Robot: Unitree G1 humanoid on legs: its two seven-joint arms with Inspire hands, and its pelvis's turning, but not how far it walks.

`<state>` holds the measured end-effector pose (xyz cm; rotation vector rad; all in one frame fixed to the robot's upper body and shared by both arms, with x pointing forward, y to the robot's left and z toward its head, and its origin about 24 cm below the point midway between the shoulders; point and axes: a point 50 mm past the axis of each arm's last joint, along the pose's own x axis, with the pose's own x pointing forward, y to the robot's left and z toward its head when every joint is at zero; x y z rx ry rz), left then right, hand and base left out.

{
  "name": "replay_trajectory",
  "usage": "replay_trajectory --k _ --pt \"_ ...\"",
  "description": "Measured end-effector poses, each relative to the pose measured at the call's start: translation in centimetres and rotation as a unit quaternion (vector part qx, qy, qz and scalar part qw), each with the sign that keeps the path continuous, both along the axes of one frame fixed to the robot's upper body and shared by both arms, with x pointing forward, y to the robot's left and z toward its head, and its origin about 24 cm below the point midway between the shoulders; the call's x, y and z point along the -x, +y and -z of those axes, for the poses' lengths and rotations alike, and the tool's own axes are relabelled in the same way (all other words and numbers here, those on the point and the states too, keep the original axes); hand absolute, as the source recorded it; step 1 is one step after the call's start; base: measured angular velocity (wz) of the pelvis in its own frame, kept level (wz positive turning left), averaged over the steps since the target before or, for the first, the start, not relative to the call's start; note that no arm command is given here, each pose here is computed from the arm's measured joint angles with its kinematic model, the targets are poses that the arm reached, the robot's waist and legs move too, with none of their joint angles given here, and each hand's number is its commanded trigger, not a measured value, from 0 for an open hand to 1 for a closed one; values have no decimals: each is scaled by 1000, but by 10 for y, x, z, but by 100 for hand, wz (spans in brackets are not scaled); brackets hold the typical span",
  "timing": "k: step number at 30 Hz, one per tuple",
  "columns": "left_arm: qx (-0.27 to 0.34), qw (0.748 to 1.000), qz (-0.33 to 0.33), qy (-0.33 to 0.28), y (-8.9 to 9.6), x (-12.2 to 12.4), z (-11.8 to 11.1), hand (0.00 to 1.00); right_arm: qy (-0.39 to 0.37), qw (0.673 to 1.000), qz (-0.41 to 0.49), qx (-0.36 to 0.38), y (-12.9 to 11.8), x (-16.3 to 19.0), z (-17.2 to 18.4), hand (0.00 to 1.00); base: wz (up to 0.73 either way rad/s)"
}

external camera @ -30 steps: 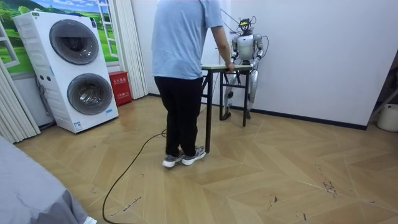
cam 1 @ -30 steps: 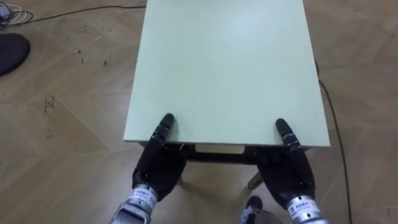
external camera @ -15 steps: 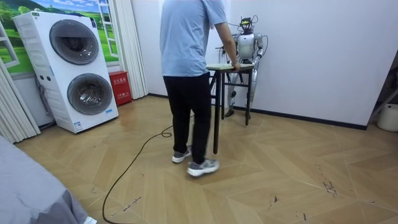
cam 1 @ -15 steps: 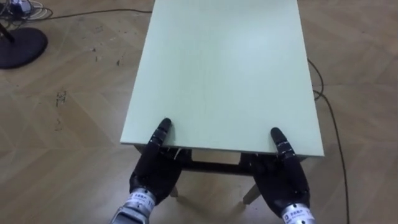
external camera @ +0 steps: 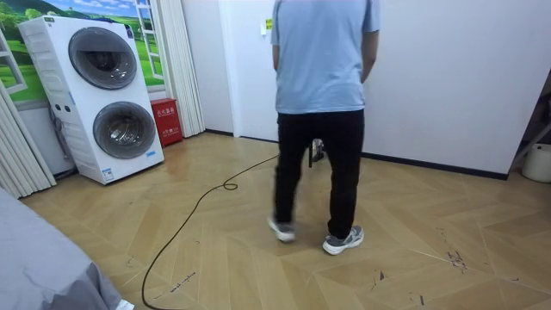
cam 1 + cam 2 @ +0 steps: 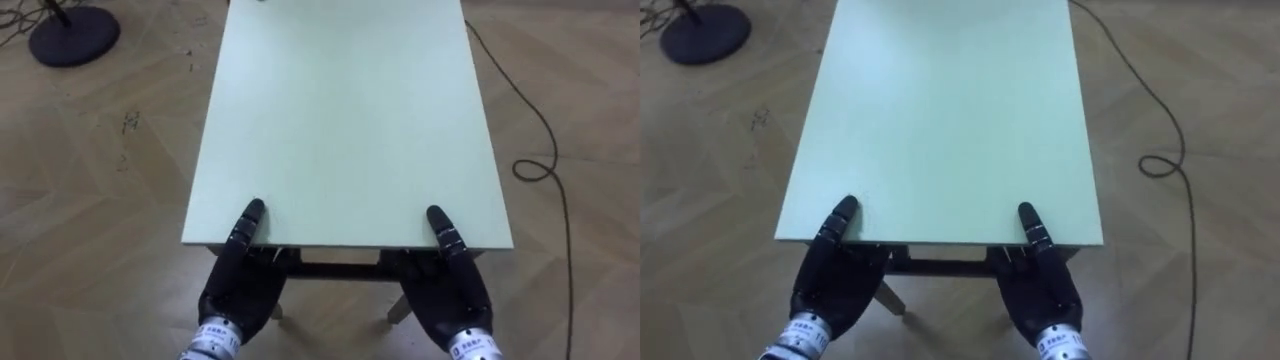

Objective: Move table with human

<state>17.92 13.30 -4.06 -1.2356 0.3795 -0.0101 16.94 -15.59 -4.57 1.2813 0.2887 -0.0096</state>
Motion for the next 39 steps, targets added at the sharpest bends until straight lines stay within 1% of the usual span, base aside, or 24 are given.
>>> replay_trajectory --k 4,7,20,23,27,30,32,35,39 --pt "1 1000 5 -8 1 -2 -2 100 -4 1000 0 -1 -1 0 -1 100 89" --pt "1 1000 5 -7 3 -1 -1 100 -4 1000 -4 -2 0 -1 -1 100 45" --pt "11 1000 -2 4 -1 7 3 100 -3 1000 -8 15 -3 -1 -1 100 45" --pt "12 1000 1 2 -2 7 2 100 0 1000 -4 12 -3 0 0 100 114" --pt "9 1000 11 3 -7 8 3 100 8 1000 6 4 -7 5 2 100 101" --pt "5 1000 12 4 -5 7 3 100 10 1000 8 -1 -6 7 3 100 142" --pt "8 1000 15 11 -7 9 5 100 12 1000 9 3 -8 8 3 100 97" --pt "-1 1000 11 5 -5 8 3 100 14 1000 10 0 -5 9 4 100 54" --pt "-1 1000 9 7 -4 9 4 100 17 1000 8 1 -4 9 3 100 16"
